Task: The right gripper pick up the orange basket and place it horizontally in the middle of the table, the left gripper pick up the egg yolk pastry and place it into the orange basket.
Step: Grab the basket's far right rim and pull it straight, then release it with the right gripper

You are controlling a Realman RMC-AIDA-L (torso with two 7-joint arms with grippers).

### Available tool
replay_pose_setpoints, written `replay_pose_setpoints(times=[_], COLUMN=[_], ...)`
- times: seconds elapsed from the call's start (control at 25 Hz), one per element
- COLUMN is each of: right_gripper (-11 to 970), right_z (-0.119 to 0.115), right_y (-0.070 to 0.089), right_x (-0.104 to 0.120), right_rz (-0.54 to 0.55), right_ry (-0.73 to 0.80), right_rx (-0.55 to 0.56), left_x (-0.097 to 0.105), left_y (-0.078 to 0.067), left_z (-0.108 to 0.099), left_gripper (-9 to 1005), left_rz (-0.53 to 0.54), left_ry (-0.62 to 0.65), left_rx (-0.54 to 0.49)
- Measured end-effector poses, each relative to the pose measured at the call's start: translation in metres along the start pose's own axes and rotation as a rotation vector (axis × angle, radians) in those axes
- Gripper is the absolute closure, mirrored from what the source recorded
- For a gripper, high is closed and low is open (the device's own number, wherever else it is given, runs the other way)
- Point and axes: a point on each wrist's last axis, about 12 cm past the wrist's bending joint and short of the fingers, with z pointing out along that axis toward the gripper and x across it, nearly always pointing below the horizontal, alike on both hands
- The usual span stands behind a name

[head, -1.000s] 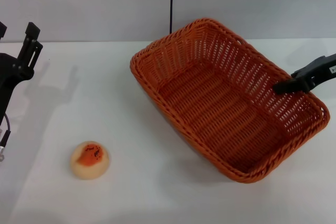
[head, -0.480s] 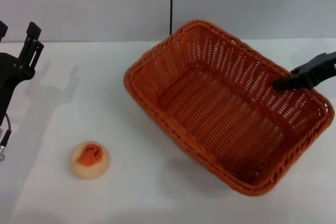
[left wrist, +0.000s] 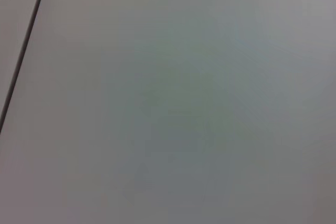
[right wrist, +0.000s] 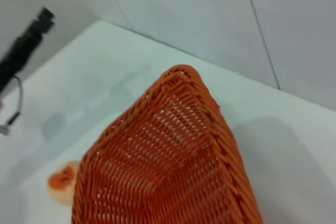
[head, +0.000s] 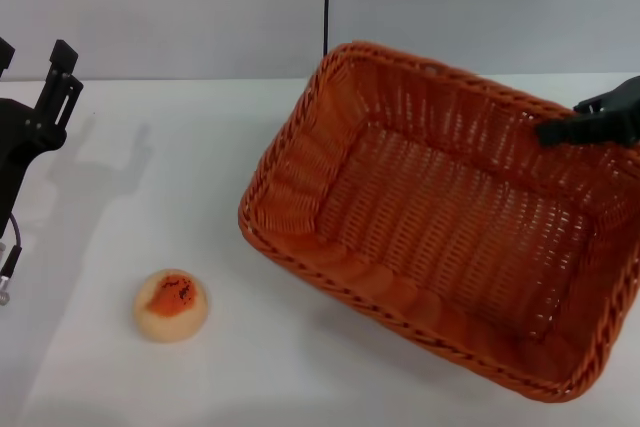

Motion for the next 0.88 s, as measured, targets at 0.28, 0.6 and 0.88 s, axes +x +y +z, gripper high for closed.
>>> replay_pose_setpoints(times=[0.28,0.6,0.88], right_gripper=[790,791,791], right_z=[-0.02,-0.045,-0.042], right_y=[0.005,0.019,0.031], right_x=[-0.001,-0.012,-0.026], right_rz=[-0.031,-0.195,-0.375], right_ry=[-0.082,-0.07,0.04], right_rx=[-0.068,-0.113,-0.173], left_x=[0.001,0.001,0.002], left_y=[0.0,0.0,-0.004], left_z=[0.0,0.0,0.0], left_gripper=[278,278,278], left_rz=[0.0,0.0,-0.007], left_ry=[0.005,0.008,0.011], left_rx=[-0.001,0.004,0.019])
